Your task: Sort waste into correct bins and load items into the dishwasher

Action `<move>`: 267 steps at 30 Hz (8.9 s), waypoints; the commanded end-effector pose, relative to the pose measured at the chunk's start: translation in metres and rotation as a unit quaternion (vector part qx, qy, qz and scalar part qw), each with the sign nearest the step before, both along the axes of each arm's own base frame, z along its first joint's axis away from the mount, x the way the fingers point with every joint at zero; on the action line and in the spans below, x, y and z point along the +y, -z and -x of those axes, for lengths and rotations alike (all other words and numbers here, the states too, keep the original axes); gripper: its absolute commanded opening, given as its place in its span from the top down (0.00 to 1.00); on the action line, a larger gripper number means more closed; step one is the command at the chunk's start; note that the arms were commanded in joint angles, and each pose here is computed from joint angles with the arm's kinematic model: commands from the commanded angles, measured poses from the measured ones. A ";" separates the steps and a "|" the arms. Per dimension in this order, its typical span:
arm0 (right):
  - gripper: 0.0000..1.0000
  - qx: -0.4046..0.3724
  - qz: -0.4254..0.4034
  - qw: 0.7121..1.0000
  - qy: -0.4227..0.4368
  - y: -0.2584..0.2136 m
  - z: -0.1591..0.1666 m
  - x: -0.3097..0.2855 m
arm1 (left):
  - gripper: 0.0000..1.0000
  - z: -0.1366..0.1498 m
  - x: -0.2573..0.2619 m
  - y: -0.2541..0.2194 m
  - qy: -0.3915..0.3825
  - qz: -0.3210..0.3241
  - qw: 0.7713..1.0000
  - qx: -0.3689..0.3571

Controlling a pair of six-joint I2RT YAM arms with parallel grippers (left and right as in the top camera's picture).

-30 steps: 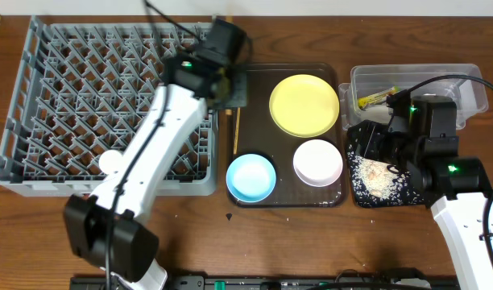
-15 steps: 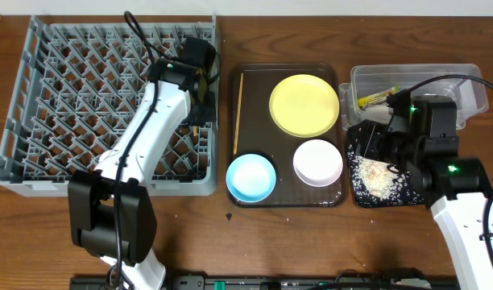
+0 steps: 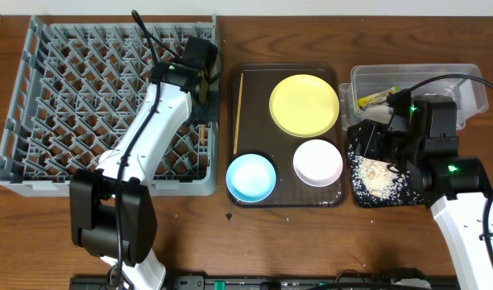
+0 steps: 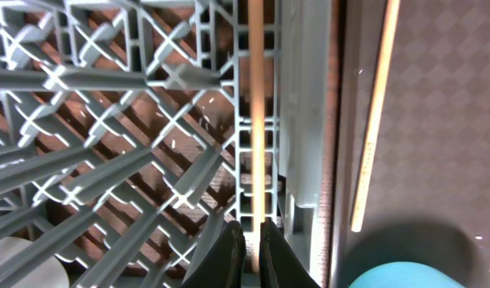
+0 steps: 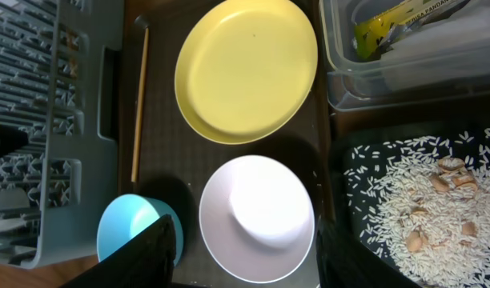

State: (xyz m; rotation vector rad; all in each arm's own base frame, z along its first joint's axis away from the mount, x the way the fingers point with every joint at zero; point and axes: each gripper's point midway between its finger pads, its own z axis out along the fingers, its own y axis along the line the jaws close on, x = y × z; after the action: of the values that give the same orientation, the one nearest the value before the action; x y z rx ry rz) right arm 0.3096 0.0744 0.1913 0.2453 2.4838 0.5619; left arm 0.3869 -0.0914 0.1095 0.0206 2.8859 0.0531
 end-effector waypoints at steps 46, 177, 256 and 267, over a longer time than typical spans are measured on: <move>0.45 -0.001 -0.004 1.000 0.002 -0.003 -0.002 0.000 | 0.61 -0.042 -0.106 0.074 0.088 -0.064 0.992 -0.066; 0.45 0.023 -0.002 1.000 0.002 0.004 0.007 -0.001 | 0.92 -0.011 -0.036 -0.080 0.017 -0.026 0.995 -0.094; 0.40 0.045 0.018 0.999 -0.010 0.012 0.018 -0.002 | 0.93 0.042 -0.190 -0.012 0.173 0.090 0.980 0.033; 0.40 0.042 0.018 0.999 -0.010 0.011 0.017 -0.002 | 0.92 0.011 0.054 -0.179 -0.047 -0.357 0.913 -0.194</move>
State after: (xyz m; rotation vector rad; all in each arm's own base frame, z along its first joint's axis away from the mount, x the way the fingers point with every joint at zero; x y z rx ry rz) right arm 0.2900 0.0723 0.1748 0.2579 2.5923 0.5337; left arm 0.3647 -0.1061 0.2585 0.1078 2.5365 0.4535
